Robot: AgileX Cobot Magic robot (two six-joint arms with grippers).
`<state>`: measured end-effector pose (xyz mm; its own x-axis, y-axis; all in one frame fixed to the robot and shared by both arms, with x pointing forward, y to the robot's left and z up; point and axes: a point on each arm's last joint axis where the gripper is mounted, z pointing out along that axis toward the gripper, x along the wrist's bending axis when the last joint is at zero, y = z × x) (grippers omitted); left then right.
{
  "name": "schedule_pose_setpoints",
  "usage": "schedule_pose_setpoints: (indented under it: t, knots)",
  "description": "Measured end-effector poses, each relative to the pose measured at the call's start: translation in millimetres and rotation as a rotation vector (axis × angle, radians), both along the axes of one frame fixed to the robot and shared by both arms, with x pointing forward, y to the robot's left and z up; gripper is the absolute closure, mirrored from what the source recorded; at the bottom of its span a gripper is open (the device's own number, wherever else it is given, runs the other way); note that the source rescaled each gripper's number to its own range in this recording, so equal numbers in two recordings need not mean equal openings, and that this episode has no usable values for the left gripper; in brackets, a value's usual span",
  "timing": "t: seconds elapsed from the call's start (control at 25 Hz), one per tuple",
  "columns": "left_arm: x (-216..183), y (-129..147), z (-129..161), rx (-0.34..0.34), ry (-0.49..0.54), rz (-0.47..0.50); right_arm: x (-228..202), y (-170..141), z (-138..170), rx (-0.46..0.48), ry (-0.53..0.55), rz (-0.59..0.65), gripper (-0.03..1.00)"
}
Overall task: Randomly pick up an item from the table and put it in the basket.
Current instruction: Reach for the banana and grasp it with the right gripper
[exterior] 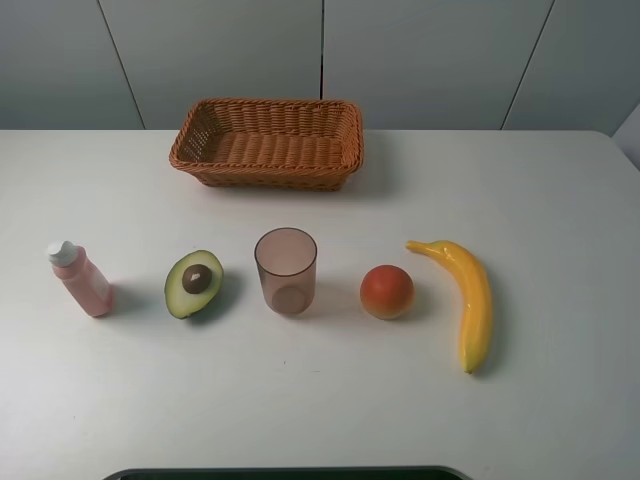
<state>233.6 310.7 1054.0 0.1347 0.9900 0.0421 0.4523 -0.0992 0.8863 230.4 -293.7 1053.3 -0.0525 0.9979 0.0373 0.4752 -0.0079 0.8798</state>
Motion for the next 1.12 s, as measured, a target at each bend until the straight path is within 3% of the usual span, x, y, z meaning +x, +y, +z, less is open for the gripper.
schedule_pose_setpoints:
  t: [1.12]
  knots:
    - [0.0, 0.0, 0.0, 0.0, 0.0, 0.0, 0.0, 0.7, 0.1, 0.021, 0.001, -0.002, -0.02]
